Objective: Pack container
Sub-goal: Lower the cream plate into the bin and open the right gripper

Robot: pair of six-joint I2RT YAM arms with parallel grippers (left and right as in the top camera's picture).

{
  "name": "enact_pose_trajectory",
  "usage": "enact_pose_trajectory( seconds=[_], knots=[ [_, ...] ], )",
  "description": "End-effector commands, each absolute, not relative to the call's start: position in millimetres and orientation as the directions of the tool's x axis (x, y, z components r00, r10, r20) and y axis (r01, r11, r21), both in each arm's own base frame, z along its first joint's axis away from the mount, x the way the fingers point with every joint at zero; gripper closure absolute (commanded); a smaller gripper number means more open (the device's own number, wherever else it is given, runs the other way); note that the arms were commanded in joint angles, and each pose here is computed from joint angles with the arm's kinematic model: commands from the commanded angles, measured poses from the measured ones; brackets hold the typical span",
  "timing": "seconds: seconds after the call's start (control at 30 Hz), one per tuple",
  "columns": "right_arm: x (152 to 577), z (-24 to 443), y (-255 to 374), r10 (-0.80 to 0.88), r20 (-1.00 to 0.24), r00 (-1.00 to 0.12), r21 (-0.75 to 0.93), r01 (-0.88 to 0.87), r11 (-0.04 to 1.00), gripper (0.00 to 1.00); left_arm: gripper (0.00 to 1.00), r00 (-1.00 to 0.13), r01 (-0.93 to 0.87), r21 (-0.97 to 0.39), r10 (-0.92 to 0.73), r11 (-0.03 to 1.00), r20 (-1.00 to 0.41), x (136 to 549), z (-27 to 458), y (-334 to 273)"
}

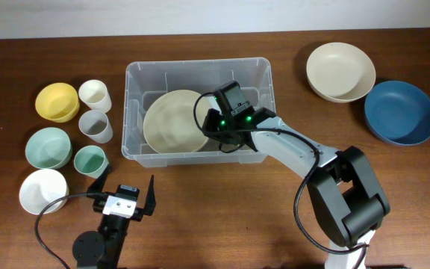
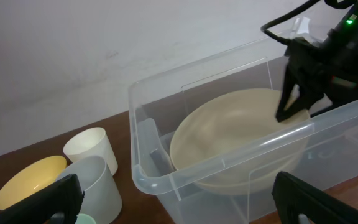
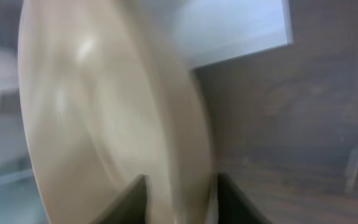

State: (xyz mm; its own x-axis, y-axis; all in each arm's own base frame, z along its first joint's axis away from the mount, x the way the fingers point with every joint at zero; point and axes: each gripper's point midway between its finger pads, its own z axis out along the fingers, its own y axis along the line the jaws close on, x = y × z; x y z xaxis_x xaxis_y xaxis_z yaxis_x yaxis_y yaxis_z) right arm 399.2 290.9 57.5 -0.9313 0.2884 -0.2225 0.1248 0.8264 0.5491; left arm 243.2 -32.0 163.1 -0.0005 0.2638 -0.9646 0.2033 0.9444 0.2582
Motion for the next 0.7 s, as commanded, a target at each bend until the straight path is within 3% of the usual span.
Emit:
enact_pose_trajectory(
  seconds=[0.0, 0.07, 0.17, 0.27, 0.53, 0.57, 0.6, 0.67],
  knots=[
    [397, 66, 305, 0.262, -0.191, -0.946, 0.597, 0.1, 0.796, 0.48, 0.01, -0.003, 0.195, 0.269, 0.275, 0.943, -0.961, 243, 162, -30],
    [397, 68, 305, 0.25, -0.187, -0.95, 0.607, 0.088, 0.79, 0.36, 0.01, -0.003, 0.195, 0.269, 0.275, 0.943, -0.961, 243, 162, -30],
    [401, 74, 303, 0.217, -0.209, -0.953, 0.613, 0.045, 0.789, 0.3, 0.0, -0.004, 0.196, 0.269, 0.275, 0.943, -0.961, 243, 162, -30],
    [414, 99, 289, 0.182, -0.273, -0.945, 0.587, -0.014, 0.809, 0.26, 0.01, -0.004, 0.196, 0.269, 0.275, 0.943, -0.961, 243, 162, -30],
    [438, 140, 225, 0.21, -0.325, -0.922, 0.436, 0.051, 0.899, 0.25, 0.01, -0.003, 0.195, 0.269, 0.275, 0.943, -0.961, 243, 162, -30],
    [438, 139, 223, 0.212, -0.32, -0.923, 0.433, 0.056, 0.9, 0.27, 0.01, -0.004, 0.196, 0.269, 0.275, 0.943, -0.961, 243, 162, -30],
    [436, 133, 220, 0.219, -0.308, -0.926, 0.423, 0.073, 0.903, 0.45, 0.01, -0.004, 0.196, 0.269, 0.275, 0.943, -0.961, 243, 162, -30],
    [434, 123, 215, 0.236, -0.295, -0.926, 0.399, 0.105, 0.911, 0.65, 0.01, -0.004, 0.196, 0.269, 0.275, 0.943, -0.961, 243, 162, -30]
  ],
)
